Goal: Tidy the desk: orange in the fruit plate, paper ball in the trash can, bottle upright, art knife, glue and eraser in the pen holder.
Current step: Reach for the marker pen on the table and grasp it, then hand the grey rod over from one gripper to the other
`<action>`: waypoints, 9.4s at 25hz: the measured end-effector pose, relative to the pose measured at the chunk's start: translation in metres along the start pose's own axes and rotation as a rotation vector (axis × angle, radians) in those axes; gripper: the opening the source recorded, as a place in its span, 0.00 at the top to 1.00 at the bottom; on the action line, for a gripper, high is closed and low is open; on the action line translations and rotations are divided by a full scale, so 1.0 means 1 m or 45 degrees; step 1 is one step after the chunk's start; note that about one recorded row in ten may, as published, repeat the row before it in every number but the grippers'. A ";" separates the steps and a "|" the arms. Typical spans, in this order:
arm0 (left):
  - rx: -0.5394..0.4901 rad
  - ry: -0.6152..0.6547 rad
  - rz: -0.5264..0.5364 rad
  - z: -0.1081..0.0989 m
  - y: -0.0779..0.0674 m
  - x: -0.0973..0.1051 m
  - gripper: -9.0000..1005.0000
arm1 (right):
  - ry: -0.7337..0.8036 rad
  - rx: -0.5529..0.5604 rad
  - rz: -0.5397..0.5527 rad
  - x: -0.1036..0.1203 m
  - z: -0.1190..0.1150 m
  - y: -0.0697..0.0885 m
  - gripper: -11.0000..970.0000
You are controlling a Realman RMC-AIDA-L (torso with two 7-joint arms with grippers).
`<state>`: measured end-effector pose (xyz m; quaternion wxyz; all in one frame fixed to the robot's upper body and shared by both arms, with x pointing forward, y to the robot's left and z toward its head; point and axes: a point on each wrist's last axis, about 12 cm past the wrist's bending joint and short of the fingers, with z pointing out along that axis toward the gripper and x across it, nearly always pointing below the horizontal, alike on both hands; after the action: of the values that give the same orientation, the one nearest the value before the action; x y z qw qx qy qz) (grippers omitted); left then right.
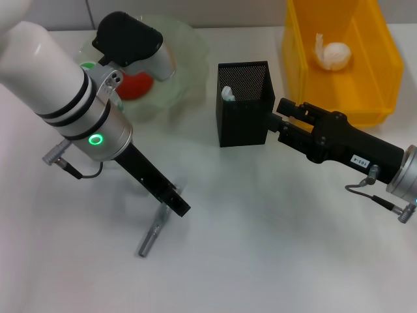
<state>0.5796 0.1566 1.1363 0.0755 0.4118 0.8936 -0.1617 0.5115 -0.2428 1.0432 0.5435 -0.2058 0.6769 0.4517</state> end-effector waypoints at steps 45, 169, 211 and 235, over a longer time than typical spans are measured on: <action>-0.031 0.082 0.080 0.011 -0.008 0.001 0.49 | 0.004 0.009 0.014 0.001 0.002 0.000 0.43; 0.973 -2.180 -0.263 -0.019 0.014 0.105 0.87 | -0.352 -0.551 0.211 -0.031 0.054 0.057 0.43; 0.569 -0.838 0.250 -0.085 0.019 0.087 0.87 | 0.138 -0.608 -0.001 -0.102 0.007 0.026 0.44; 0.182 -0.213 0.615 -0.101 -0.035 0.019 0.87 | 0.560 -0.686 -0.386 -0.129 0.021 0.036 0.44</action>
<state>0.5407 0.1838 1.2335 0.1564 0.6028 0.7463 -0.2351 0.5373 -0.2347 1.1759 0.3721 -0.5314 0.5962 0.4730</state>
